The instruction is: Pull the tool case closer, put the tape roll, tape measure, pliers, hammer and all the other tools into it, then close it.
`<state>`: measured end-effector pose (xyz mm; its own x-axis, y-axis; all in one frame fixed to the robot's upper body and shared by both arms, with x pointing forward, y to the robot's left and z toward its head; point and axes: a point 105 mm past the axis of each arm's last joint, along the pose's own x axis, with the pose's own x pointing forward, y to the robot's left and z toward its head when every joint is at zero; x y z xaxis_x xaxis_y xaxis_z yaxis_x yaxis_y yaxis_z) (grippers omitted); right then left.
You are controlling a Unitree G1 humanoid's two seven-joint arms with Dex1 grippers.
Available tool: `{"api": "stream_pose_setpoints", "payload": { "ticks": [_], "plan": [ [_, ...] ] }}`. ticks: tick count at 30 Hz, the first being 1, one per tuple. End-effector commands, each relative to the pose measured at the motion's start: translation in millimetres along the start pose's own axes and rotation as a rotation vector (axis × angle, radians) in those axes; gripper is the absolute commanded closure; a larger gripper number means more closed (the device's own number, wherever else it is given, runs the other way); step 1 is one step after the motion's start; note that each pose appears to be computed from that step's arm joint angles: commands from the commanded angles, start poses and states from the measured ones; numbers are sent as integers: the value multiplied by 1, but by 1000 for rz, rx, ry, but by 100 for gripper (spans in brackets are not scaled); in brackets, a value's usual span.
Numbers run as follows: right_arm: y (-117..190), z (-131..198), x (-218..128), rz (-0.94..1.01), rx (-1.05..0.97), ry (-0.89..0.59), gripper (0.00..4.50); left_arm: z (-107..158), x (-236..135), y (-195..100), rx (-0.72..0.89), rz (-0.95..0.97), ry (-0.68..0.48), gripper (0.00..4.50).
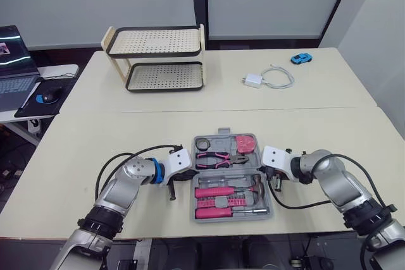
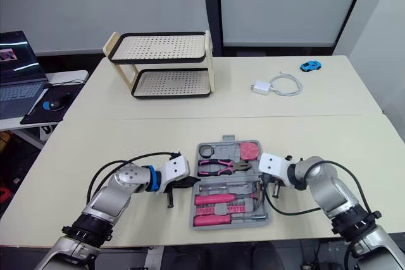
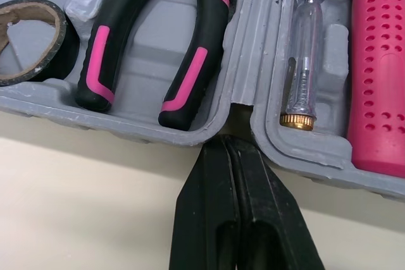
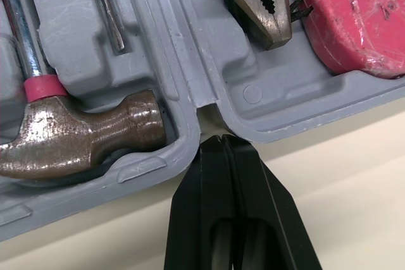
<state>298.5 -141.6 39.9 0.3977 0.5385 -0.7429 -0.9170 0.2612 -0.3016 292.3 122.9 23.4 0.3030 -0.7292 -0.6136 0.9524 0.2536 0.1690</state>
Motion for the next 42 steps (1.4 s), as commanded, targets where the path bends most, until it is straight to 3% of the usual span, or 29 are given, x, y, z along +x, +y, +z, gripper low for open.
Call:
{"api": "stream_pose_setpoints", "payload": {
  "ticks": [1,23,42],
  "plan": [
    [14,24,-1,33,-33,-92,450,17,18,-30,30,-117,-59,448],
    [47,27,-7,67,25,-95,450,5,11,-56,-9,-156,-25,448],
    [34,34,-4,11,19,-114,450,6,8,-27,16,-75,-16,448]
  ]
}}
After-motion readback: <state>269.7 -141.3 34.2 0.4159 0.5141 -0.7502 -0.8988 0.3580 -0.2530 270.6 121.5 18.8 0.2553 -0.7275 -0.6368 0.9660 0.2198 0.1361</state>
